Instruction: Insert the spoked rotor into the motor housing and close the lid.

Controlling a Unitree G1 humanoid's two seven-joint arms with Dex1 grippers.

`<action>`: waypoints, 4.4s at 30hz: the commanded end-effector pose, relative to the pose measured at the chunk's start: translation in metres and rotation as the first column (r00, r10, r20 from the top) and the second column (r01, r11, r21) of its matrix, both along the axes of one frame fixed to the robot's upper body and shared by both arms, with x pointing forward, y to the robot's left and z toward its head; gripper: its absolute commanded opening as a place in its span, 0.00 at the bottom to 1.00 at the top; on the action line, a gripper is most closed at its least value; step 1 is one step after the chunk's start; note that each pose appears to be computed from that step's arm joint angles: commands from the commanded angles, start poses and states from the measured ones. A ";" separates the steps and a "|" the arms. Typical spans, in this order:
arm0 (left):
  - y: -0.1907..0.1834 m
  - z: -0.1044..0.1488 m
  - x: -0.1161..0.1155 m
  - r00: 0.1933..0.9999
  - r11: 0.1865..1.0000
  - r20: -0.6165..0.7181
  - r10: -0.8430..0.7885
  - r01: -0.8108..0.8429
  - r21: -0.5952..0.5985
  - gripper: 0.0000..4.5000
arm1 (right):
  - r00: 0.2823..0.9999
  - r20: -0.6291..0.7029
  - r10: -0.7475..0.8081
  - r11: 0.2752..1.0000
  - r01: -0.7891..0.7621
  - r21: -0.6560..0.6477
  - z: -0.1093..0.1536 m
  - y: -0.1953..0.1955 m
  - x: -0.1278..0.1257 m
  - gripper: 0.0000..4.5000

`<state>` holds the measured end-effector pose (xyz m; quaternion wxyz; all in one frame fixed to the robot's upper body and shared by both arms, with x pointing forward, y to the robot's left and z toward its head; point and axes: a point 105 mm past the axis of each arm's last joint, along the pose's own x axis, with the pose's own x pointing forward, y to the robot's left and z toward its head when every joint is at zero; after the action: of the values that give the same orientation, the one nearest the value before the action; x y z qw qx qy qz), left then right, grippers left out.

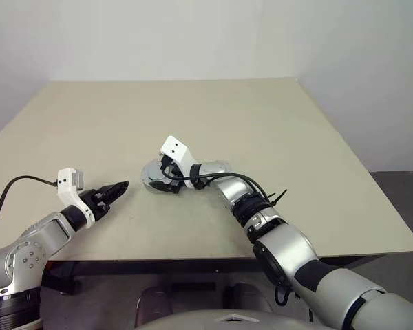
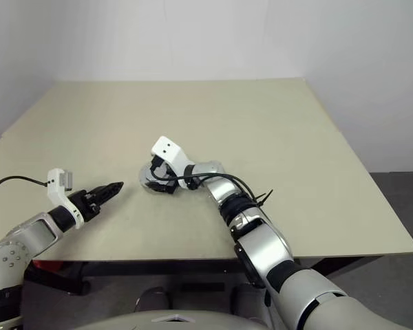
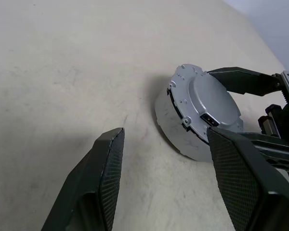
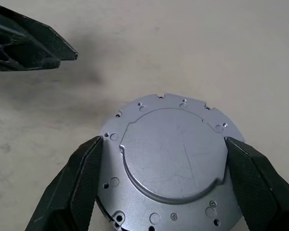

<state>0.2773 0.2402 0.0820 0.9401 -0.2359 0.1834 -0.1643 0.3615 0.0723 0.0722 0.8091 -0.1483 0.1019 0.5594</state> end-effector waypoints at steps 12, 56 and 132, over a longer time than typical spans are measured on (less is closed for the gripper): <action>0.006 0.009 0.002 0.999 1.000 0.034 0.016 -0.016 0.007 0.64 | 0.998 -0.056 0.017 1.000 -0.017 0.003 0.000 0.000 -0.001 0.70; -0.009 0.004 -0.003 1.000 1.000 0.024 -0.001 0.002 -0.028 0.64 | 0.990 -0.141 -0.020 0.990 -0.001 -0.144 -0.038 -0.013 -0.006 0.70; -0.058 0.018 0.045 1.000 0.957 0.015 0.018 -0.013 -0.290 0.46 | 0.982 -0.177 -0.068 0.959 0.015 -0.285 -0.066 -0.059 -0.003 0.70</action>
<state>0.3177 0.1890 0.0910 0.9011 -0.3686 0.1544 -0.1686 0.3681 0.0474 0.0603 0.7910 -0.1809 0.1509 0.5646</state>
